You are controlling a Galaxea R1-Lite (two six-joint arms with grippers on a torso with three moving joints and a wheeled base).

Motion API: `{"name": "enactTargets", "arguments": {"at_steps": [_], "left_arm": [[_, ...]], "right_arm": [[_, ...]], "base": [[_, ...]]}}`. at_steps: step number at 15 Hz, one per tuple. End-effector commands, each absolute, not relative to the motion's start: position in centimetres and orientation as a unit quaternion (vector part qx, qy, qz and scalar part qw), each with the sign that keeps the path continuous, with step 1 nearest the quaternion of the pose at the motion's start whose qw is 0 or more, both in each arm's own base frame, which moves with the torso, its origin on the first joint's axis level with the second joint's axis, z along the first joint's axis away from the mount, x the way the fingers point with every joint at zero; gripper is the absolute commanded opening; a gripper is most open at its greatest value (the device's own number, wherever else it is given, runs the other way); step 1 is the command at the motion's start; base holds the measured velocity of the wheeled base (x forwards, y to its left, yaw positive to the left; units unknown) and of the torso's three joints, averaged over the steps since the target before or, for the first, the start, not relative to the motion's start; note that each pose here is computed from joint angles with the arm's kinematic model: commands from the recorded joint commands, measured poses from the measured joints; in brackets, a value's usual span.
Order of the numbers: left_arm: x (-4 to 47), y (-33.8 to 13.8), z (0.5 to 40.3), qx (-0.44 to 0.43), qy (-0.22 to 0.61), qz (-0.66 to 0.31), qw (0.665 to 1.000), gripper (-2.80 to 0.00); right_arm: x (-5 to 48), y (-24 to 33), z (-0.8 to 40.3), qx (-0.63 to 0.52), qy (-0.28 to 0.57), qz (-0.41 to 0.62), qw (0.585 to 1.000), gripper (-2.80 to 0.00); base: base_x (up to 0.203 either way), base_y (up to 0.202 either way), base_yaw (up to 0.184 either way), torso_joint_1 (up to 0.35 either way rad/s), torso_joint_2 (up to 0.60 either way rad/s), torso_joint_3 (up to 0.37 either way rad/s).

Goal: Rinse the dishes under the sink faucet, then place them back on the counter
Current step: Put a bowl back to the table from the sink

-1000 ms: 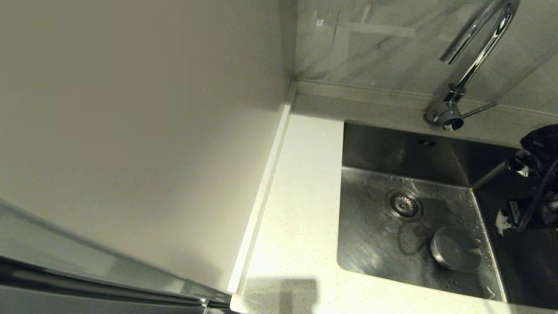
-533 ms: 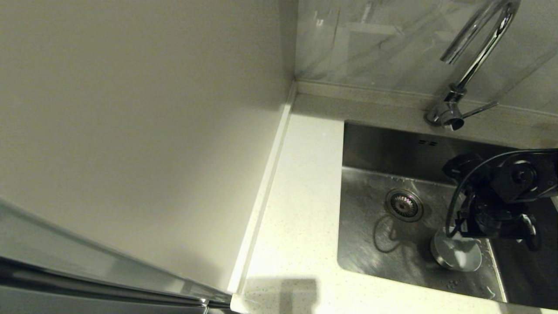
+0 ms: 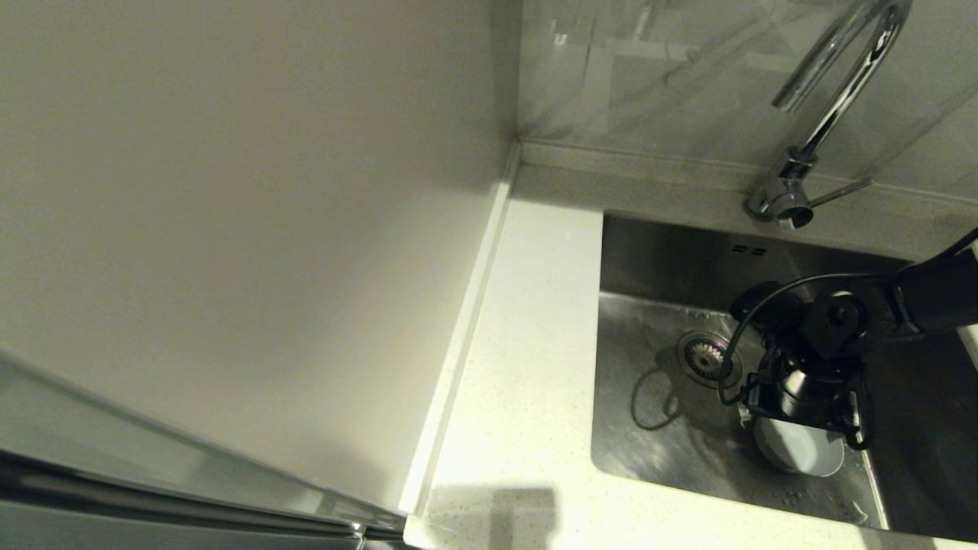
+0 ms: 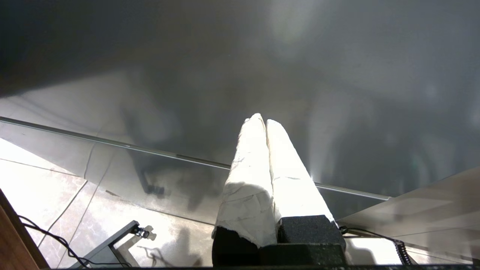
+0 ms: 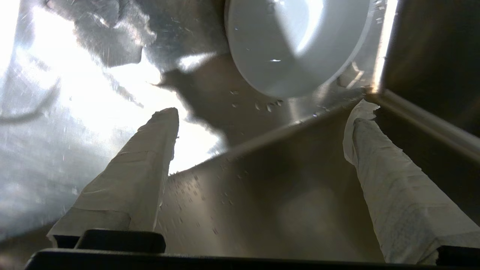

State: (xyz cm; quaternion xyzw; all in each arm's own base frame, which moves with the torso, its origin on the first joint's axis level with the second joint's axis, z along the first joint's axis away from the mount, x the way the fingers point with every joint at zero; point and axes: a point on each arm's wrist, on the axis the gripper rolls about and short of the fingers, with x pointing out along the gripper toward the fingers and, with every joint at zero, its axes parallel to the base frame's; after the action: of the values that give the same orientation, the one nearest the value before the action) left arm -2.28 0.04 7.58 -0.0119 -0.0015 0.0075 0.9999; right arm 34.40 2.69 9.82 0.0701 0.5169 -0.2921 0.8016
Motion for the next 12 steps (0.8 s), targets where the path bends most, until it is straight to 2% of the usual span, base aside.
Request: {"name": "enactTargets", "arguments": {"at_steps": [1, 8, 12], "left_arm": [[-2.3, 0.0, 7.6, -0.012, -0.003, 0.008, 1.000, -2.80], [-2.3, 0.0, 7.6, -0.012, -0.003, 0.008, 1.000, -2.80], [-2.3, 0.0, 7.6, -0.012, -0.003, 0.008, 1.000, -2.80]], "right_arm": [[35.4, 2.8, 7.7, 0.064, 0.535, -0.298, 0.788, 0.00], [39.6, 3.0, 5.7, 0.083, 0.518, -0.306, 0.795, 0.00], [40.4, 1.1, 4.8, 0.092, 0.517, -0.328, 0.785, 0.00]], "base": [[0.000, 0.000, 0.000, 0.000, 0.00, 0.000], [0.000, 0.000, 0.000, 0.000, 0.00, 0.000], [0.000, 0.000, 0.000, 0.000, 0.00, 0.000]]}}
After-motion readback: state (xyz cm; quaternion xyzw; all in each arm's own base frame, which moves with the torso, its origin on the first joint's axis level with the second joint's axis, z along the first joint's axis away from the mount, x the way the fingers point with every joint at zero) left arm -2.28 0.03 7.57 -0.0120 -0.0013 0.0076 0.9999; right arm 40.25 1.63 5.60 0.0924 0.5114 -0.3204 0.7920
